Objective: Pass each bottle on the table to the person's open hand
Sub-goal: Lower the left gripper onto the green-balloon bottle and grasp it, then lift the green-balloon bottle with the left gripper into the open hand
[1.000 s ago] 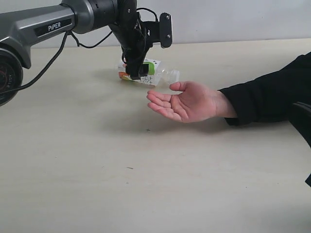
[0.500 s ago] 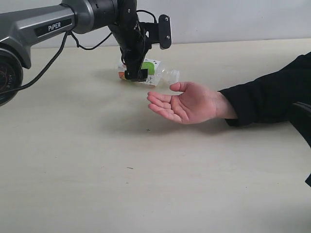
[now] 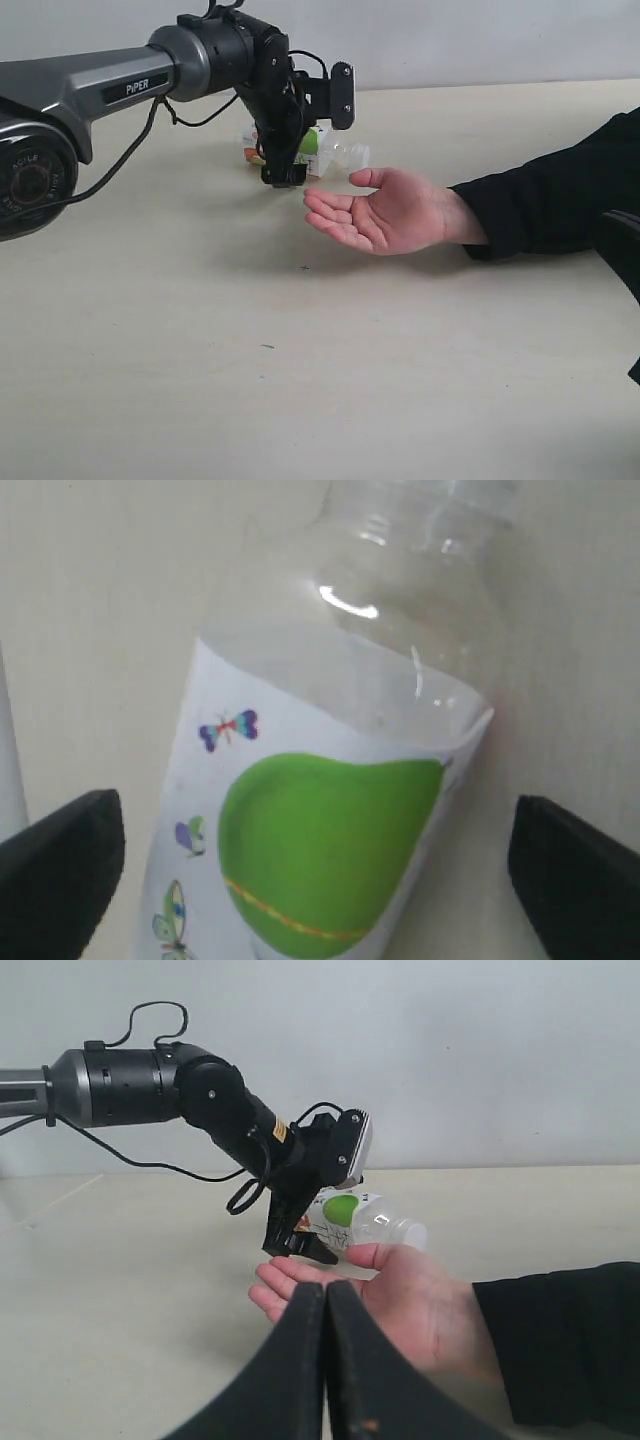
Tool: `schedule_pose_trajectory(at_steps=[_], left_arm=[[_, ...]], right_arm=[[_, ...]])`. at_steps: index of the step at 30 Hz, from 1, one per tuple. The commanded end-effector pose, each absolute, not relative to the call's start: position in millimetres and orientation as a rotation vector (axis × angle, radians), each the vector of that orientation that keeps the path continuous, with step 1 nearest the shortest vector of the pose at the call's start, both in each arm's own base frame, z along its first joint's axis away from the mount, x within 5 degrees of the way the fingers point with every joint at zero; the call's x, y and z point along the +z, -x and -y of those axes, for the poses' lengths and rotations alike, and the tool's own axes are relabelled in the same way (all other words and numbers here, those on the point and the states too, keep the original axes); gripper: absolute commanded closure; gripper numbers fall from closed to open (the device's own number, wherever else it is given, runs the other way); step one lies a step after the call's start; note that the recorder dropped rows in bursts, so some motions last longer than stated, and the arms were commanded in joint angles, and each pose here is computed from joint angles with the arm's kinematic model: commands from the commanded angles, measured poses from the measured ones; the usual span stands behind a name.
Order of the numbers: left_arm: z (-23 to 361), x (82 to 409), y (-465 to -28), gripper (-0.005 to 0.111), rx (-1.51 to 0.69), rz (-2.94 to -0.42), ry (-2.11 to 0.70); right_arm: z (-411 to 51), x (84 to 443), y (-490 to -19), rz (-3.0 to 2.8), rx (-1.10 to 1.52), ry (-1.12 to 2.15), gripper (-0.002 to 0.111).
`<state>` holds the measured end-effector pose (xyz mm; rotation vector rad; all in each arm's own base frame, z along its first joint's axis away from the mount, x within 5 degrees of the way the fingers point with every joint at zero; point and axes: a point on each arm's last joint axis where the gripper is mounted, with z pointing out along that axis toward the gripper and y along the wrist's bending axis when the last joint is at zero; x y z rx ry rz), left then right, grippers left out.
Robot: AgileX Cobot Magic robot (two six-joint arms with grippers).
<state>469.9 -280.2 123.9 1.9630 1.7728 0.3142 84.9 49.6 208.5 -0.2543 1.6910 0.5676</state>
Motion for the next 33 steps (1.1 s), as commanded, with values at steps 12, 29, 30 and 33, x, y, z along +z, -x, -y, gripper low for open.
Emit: schedule_pose_trajectory(at_steps=[12,29,30,33], left_arm=[[277.8,103.8,-473.7,0.041,0.354,-1.821,-1.938],[262.3,153.7,-470.9,0.107,0.478,-1.992,-1.776],[261.6,162.1,-470.1,0.107,0.472,-2.009,-1.735],[261.8,188.0,-466.6,0.107,0.435,-2.068,-1.573]], right_arm=[[-49.1,208.4,-84.6,-1.684,0.563,0.255,0.108],[-49.1,208.4,-84.6,-1.684,0.563,0.255,0.108],[-49.1,208.4,-84.6,-1.684,0.563,0.255,0.108],[-49.1,208.4,-84.6,-1.684,0.563,0.255,0.108]])
